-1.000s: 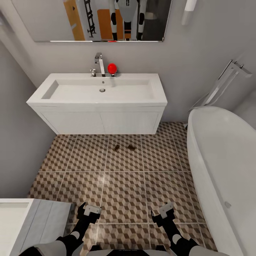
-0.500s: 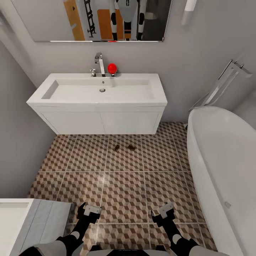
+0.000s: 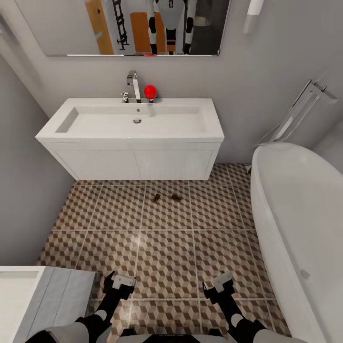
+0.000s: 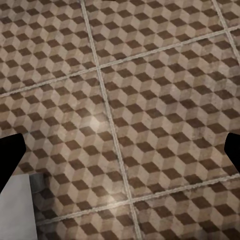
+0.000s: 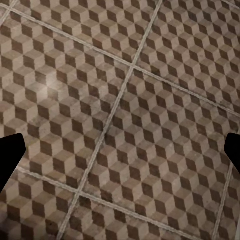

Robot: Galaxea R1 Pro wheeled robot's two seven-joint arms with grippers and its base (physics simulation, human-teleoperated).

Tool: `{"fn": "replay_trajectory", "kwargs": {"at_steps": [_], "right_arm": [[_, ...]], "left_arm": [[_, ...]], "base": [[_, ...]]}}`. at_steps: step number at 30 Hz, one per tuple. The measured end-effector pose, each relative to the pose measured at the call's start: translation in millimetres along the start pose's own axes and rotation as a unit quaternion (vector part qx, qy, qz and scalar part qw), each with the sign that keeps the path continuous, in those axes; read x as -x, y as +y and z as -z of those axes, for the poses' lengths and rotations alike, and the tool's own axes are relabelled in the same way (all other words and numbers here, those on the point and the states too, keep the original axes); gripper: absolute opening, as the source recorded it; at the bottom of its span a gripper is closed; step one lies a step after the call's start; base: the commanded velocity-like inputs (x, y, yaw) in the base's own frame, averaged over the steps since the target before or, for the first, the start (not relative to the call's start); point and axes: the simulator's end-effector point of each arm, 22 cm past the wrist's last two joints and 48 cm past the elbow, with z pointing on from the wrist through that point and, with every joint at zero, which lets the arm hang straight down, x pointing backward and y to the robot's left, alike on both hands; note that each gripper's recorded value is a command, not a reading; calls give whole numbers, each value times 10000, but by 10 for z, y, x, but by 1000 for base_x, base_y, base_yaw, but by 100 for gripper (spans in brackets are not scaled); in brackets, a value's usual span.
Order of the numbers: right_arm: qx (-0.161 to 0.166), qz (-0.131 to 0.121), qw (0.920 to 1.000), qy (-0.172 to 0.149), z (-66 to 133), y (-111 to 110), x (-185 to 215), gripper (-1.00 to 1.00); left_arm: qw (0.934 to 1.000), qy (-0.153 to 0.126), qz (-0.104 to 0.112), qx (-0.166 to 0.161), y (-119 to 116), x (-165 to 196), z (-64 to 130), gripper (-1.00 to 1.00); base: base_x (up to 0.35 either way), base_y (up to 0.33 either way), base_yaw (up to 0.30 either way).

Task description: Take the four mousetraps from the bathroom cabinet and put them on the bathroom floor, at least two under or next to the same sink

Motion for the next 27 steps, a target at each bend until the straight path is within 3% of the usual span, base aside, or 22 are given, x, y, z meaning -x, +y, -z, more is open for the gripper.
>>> {"fn": "replay_trajectory", "kwargs": {"at_steps": [14,20,27], "right_arm": [[56,-25,10000,45,38,85,-57,100],[105,-56,9999,36,45,171,-37,100],[149,-71,9998,94,82,243,-98,100]], "left_arm": [[9999,111,3,43,20,-106,37,100],[9991,428,10,-14,-68,-534,255,100],[9977,678,-36,16,7,-870,432,100]], "base": [[0,0,0],[0,0,0],[0,0,0]]}}
